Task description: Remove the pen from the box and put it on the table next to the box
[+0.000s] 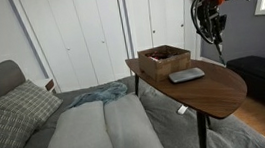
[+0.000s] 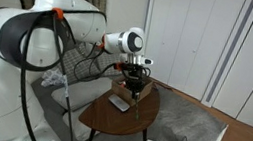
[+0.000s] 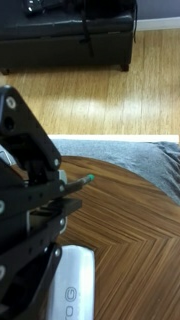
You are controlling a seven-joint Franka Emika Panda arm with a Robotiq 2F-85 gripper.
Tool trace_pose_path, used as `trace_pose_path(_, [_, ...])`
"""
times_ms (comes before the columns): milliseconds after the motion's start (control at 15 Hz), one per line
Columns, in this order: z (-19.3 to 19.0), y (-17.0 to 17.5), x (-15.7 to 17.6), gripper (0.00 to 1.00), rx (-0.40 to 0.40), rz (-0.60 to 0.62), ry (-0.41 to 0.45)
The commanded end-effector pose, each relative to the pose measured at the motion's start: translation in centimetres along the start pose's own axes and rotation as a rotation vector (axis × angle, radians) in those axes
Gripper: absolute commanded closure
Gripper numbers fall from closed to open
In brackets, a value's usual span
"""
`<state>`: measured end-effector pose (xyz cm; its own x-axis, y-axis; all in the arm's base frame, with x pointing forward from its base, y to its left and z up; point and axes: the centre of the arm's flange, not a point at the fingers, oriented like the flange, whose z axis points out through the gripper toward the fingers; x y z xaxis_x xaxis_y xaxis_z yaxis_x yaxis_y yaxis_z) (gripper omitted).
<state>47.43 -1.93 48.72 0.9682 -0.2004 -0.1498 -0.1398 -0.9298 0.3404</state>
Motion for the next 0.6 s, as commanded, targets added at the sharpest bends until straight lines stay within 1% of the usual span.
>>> trace_pose_path(0, [-1.7, -0.4, -0.3, 0.97, -0.15, 0.017, 0.02])
trace_pose_path(133, [-2.9, -2.3, 0.2, 0.97, -0.218, -0.017, 0.06])
trace_pose_path(200, [-3.3, -3.9, 0.4, 0.97, -0.229, -0.048, 0.087])
trace_pose_path(400, [-4.2, -7.1, 0.5, 0.97, -0.278, -0.096, 0.147])
trace_pose_path(533, [-4.1, -10.1, 0.6, 0.97, -0.239, -0.144, 0.166])
